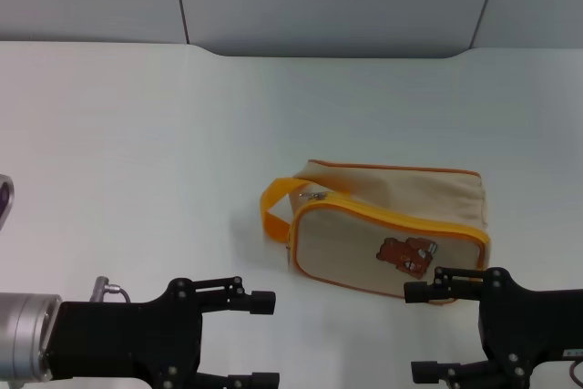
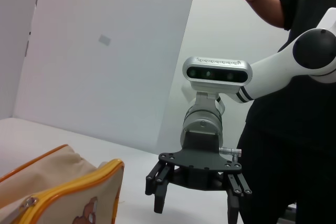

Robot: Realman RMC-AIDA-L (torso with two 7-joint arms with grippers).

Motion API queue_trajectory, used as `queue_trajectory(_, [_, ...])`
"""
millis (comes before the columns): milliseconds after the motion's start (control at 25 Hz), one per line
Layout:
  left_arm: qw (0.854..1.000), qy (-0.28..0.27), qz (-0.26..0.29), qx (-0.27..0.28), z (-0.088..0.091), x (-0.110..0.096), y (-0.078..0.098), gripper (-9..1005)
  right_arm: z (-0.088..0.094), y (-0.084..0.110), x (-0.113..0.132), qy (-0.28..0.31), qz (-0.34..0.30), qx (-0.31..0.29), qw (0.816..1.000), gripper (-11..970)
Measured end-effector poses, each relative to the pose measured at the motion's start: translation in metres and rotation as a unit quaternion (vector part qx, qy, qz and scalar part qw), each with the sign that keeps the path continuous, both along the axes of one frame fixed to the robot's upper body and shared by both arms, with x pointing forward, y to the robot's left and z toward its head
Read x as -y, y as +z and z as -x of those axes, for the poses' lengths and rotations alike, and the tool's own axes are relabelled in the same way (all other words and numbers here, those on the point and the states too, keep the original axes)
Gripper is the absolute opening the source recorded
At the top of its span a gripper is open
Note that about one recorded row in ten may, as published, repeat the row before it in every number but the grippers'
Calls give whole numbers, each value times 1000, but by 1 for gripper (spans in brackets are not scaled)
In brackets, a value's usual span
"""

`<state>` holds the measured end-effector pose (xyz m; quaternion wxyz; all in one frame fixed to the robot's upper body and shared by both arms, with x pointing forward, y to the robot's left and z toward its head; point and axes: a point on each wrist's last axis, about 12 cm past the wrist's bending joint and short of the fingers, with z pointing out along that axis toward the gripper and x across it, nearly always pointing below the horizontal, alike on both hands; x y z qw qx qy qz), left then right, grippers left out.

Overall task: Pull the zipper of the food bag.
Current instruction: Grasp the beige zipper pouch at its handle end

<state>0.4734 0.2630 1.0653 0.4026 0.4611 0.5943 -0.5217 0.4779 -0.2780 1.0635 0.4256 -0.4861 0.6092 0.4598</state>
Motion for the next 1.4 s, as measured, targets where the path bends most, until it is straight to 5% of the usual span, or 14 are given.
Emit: queue_trajectory(1400, [1000,24,-2,16,-1,-3,-2,800,3,-1,3,-3,-2,-3,1000,808])
